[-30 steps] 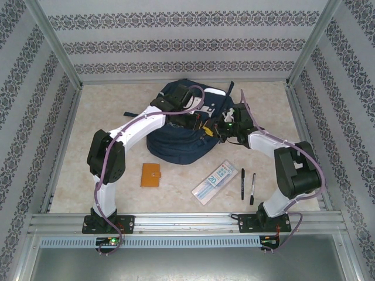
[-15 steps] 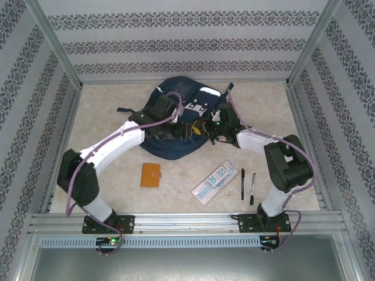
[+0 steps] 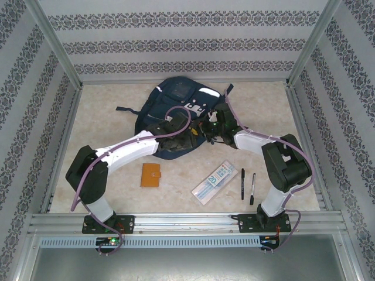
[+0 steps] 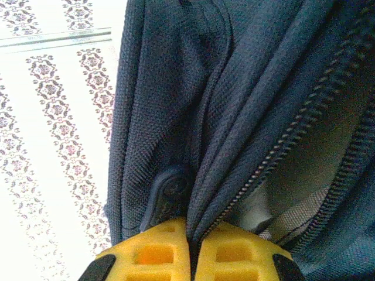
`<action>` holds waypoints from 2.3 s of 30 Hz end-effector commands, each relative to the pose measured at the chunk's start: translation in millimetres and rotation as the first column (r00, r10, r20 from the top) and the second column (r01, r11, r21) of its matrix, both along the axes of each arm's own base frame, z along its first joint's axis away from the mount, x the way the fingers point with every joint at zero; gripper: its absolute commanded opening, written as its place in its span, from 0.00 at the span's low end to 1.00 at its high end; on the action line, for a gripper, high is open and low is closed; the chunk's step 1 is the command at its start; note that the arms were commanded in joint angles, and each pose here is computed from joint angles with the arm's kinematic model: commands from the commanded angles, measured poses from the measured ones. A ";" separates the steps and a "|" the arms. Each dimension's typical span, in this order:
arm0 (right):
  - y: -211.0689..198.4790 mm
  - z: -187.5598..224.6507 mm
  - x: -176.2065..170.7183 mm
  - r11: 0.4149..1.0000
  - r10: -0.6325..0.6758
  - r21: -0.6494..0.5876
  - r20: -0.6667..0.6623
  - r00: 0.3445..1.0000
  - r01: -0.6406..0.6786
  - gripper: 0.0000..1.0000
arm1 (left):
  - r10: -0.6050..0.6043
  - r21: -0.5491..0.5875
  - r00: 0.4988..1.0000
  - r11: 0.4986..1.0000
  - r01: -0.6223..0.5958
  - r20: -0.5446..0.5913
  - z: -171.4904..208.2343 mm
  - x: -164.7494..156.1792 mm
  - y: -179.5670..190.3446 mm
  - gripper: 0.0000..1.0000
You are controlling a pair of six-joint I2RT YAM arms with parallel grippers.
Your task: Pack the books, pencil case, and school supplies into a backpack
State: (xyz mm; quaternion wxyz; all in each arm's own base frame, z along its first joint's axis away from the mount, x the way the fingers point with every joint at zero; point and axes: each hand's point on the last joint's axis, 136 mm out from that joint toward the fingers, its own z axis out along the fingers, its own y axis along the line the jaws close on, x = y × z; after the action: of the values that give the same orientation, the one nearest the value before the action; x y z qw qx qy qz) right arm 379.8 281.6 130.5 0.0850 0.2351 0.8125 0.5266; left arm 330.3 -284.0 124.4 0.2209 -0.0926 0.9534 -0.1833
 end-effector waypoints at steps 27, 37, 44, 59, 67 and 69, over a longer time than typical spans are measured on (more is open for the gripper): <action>5.2 20.0 -10.5 0.998 0.022 0.057 0.085 0.996 -0.027 0.00 | 0.182 0.185 0.951 0.955 -0.232 0.250 12.6 22.6 45.9 0.00; -37.0 6.7 5.8 1.000 -0.010 -0.028 0.125 0.992 0.013 0.00 | 0.053 0.102 0.975 0.992 -0.077 0.218 22.5 0.2 43.2 0.00; -74.8 -14.4 20.9 0.994 -0.011 -0.111 0.130 0.992 0.025 0.00 | 0.005 -0.041 0.978 0.999 0.004 0.208 41.0 -18.2 43.6 0.00; -120.7 -7.0 35.4 0.996 -0.092 0.000 0.066 0.994 0.092 0.00 | -0.357 -0.128 0.903 0.910 0.394 0.240 21.8 -24.3 -21.1 0.44; -122.6 5.1 36.4 0.996 -0.091 0.019 0.071 0.993 0.090 0.00 | -0.590 0.117 0.729 0.798 0.591 0.347 23.0 -8.5 -37.6 0.46; -122.5 3.6 35.4 0.996 -0.089 0.023 0.061 0.994 0.087 0.00 | -0.614 0.174 0.719 0.786 0.593 0.325 16.1 -0.5 -35.8 0.46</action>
State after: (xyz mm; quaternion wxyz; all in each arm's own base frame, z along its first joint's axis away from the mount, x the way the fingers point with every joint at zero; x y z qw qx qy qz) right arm 410.4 157.3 106.3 0.1190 0.2740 0.8044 0.5136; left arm 320.2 -310.5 140.7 0.3003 0.1877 0.8987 -0.2588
